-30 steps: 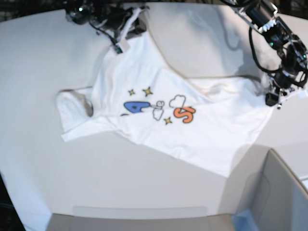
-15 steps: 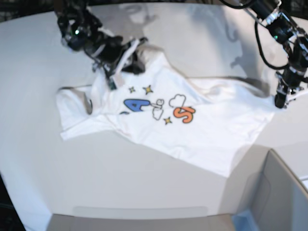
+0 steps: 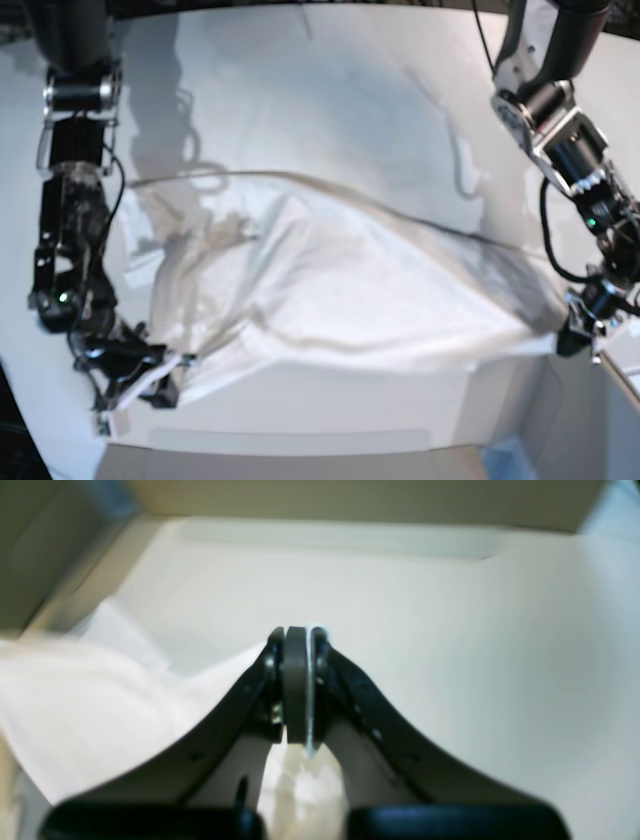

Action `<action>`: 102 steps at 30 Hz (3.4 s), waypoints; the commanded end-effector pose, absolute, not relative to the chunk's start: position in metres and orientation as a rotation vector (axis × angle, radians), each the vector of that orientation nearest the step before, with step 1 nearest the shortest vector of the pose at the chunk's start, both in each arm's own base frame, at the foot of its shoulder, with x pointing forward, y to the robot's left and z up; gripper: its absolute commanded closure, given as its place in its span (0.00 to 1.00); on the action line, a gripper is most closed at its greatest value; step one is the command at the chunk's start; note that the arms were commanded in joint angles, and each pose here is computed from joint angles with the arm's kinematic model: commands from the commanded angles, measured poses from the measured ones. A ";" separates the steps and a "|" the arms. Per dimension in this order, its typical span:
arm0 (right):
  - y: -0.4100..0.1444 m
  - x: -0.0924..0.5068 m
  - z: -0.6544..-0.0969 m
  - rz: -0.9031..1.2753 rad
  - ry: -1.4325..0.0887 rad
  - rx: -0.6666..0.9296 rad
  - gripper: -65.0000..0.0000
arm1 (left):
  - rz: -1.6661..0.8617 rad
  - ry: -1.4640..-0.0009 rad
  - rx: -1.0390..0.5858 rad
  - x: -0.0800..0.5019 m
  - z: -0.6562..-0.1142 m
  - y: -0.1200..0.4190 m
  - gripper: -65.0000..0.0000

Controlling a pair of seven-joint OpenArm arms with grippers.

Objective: Layout the t-shirt on the table in an organized manner, then fold the t-shirt properly
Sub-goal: 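Raise the shirt high with both grippers and shake it out, then lay the shirt flat on the table, print up, with both grippers, then grasp the collar edge with both grippers and pull it taut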

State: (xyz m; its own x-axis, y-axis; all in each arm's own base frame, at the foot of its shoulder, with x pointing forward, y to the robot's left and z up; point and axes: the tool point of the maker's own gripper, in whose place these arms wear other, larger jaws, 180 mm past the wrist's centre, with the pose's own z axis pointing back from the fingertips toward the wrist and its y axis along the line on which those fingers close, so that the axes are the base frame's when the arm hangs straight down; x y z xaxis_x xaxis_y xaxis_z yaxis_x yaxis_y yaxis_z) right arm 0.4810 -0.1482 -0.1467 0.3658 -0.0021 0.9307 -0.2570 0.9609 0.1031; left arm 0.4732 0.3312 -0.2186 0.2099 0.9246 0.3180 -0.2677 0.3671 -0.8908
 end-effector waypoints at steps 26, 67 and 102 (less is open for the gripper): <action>-0.180 0.461 -0.045 0.262 -1.404 0.115 1.00 | 0.776 -1.198 -0.883 0.429 -0.143 0.353 1.00; -0.172 0.198 -0.350 -0.100 -0.670 0.258 1.00 | 1.094 -0.763 -0.430 0.175 -0.339 0.393 1.00; -0.142 0.302 -0.302 0.010 -0.900 0.315 1.00 | 1.030 -0.797 -0.391 0.242 -0.329 0.383 1.00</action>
State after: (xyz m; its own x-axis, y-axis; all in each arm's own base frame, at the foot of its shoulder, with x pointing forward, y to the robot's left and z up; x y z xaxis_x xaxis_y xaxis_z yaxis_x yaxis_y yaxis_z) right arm 0.2959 -0.1404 -0.3120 0.6555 -0.1292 0.7441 -0.1269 0.9524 0.2772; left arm 0.2367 0.3779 -0.3420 0.2722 0.8882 0.3702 -0.6273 0.4555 -0.6316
